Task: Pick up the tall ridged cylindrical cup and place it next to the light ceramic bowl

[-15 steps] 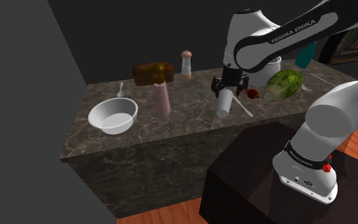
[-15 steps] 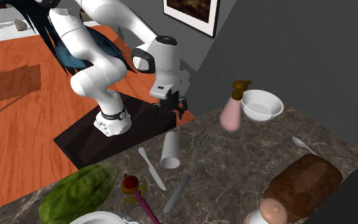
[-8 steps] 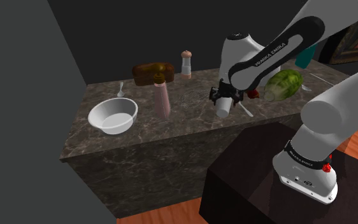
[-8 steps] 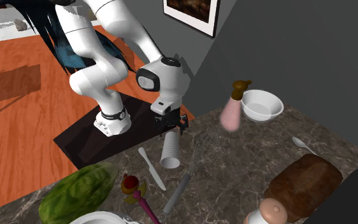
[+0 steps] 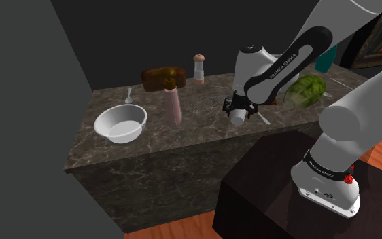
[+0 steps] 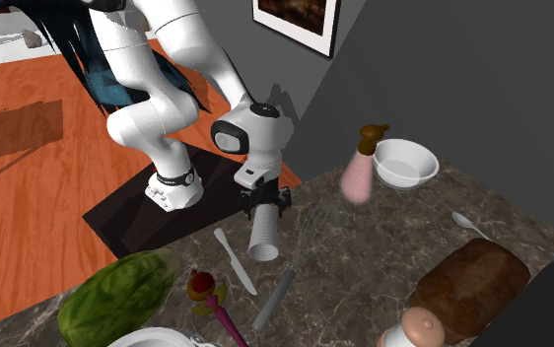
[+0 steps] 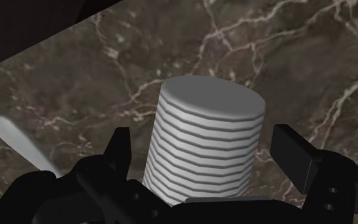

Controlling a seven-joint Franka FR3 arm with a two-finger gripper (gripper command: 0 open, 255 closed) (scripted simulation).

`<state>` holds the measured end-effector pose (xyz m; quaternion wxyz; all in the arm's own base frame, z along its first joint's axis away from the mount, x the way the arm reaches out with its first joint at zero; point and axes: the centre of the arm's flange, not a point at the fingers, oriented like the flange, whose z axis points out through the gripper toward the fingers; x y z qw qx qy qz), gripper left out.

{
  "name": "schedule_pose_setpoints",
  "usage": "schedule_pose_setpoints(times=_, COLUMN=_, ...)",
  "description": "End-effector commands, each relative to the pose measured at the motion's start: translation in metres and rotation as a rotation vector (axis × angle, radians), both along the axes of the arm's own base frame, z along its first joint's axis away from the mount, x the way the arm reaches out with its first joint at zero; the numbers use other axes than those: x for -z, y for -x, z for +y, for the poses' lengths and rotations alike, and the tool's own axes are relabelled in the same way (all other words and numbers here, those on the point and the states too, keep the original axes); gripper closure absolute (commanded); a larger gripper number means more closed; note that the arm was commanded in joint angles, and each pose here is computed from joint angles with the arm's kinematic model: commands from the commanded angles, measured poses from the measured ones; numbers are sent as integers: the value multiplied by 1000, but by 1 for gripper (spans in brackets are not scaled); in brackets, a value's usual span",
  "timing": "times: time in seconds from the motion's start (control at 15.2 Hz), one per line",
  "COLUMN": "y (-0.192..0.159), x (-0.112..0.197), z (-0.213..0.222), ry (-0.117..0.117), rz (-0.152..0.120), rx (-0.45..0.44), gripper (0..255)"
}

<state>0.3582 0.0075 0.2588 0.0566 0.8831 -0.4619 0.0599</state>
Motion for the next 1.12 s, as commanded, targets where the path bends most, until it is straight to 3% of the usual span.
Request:
schedule_pose_setpoints(times=0.0, y=0, x=1, z=0, ry=0, rz=0, rx=0, gripper=0)
schedule_pose_setpoints(times=0.26, y=0, x=1, z=0, ry=0, rz=0, rx=0, gripper=0)
schedule_pose_setpoints(times=0.33, y=0, x=1, z=0, ry=0, rz=0, rx=0, gripper=255)
schedule_pose_setpoints(times=1.06, y=0, x=-10, z=0, ry=0, rz=0, rx=0, gripper=255)
